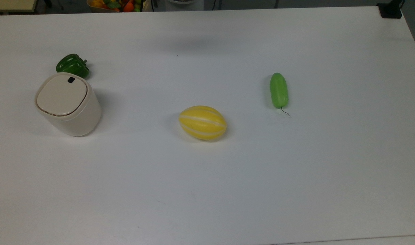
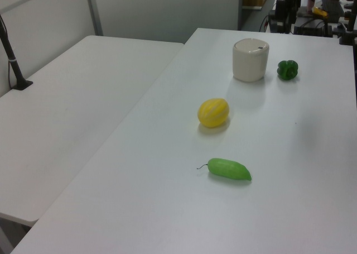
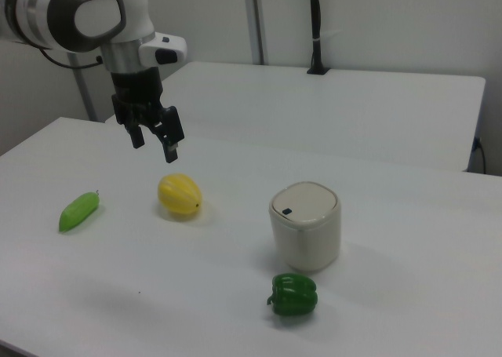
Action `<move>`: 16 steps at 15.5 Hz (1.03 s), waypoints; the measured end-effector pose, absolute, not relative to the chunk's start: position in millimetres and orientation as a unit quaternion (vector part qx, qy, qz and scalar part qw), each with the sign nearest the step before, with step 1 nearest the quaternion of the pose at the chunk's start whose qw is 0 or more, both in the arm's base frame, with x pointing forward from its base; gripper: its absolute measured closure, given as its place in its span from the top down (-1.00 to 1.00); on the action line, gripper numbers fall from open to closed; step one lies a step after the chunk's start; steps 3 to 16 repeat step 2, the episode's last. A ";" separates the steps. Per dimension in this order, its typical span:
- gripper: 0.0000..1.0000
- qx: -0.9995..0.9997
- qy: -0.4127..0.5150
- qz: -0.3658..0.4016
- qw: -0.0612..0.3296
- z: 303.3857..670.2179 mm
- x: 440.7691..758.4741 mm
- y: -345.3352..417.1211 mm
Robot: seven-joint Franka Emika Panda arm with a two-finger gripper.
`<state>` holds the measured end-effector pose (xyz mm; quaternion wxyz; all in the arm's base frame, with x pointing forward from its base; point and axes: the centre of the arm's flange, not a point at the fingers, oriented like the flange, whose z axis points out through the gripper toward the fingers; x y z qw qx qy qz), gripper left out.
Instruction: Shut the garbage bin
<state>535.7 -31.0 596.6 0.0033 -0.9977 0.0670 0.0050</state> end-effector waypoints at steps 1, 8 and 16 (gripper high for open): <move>1.00 -0.998 0.068 0.004 0.003 598.0 535.6 -31.7; 1.00 -0.998 0.068 0.003 0.003 598.8 535.7 -31.7; 1.00 -0.998 0.068 0.003 0.003 598.8 535.7 -31.7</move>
